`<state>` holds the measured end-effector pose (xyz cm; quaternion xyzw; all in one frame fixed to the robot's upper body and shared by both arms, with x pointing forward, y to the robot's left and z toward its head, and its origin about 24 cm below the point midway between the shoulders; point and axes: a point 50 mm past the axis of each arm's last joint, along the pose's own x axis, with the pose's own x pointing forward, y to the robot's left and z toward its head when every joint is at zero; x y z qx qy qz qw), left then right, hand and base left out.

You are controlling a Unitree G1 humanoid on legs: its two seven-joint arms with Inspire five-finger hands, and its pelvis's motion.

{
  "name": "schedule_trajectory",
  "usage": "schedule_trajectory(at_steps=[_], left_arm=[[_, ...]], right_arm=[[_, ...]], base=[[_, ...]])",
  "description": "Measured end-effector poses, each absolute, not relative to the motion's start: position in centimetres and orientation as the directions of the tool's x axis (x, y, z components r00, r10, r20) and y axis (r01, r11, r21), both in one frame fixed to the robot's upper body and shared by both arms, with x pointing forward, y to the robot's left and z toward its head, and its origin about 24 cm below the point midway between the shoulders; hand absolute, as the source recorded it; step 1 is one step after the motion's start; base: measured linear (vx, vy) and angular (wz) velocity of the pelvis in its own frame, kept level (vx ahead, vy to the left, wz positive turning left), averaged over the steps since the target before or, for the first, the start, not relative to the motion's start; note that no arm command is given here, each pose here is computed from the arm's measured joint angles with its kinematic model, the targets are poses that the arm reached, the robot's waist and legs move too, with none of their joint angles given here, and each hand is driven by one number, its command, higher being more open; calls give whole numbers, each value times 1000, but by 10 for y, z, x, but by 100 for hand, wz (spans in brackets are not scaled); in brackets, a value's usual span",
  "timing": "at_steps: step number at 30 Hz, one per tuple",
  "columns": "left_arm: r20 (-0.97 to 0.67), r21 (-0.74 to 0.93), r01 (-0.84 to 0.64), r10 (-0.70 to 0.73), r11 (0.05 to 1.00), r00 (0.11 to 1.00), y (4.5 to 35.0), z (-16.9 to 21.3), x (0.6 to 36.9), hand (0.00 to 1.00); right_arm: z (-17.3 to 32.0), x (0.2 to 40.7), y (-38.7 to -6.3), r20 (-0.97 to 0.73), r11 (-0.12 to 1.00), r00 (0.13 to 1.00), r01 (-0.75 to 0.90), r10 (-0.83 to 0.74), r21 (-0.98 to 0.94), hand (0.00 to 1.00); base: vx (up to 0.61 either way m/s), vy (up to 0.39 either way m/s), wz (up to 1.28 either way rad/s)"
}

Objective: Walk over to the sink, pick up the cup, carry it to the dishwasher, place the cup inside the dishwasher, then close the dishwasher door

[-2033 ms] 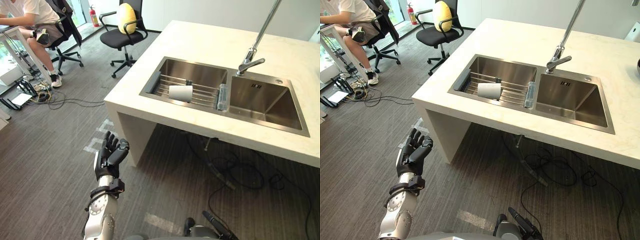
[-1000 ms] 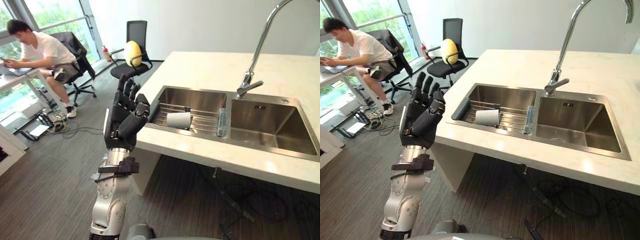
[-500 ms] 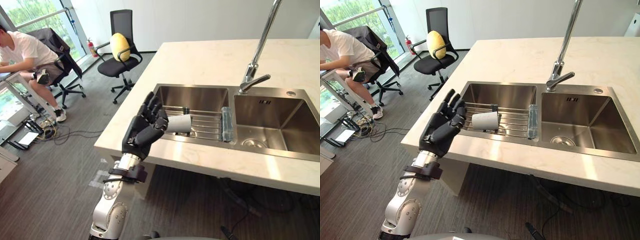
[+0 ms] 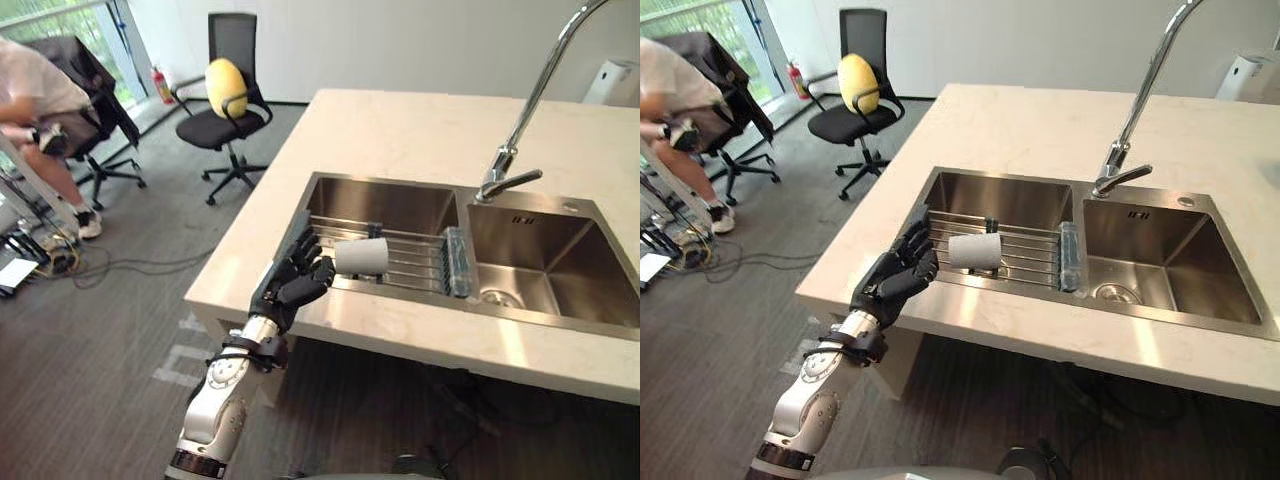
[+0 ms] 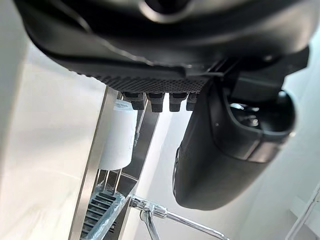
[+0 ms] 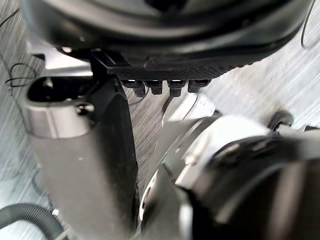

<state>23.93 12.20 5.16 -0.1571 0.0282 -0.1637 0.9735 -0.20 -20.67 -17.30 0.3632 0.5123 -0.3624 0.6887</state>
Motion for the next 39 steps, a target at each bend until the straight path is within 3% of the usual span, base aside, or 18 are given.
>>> schedule_trajectory(at_steps=[4, 10, 18, 21, 26, 39], left_arm=[[64, -359, 385, -389, 850, 919, 104, 62, 240, 100], [123, -298, 425, -408, 855, 905, 104, 78, 244, 100], [66, 111, 353, -362, 929, 930, 134, 74, 246, 100], [14, 263, 351, -367, 899, 930, 139, 66, 247, 100], [-120, 503, 425, -426, 753, 897, 143, 49, 246, 100], [-109, 629, 423, -464, 652, 879, 149, 63, 258, 100]], right_arm=[[-171, 2, -219, -960, 496, 231, 859, -157, 126, 100], [-171, 9, -222, -956, 482, 251, 863, -152, 150, 100], [-172, 6, -219, -963, 495, 236, 857, -133, 142, 100], [-172, 4, -220, -963, 495, 237, 857, -131, 143, 100], [-171, 4, -224, -960, 494, 245, 857, -136, 149, 100], [-169, 29, -231, -931, 426, 328, 874, -158, 236, 100]], base=[[180, -171, 2], [97, -66, -4], [-32, 8, 1], [-77, -9, 1], [-37, -17, -3], [2, 0, 0]])
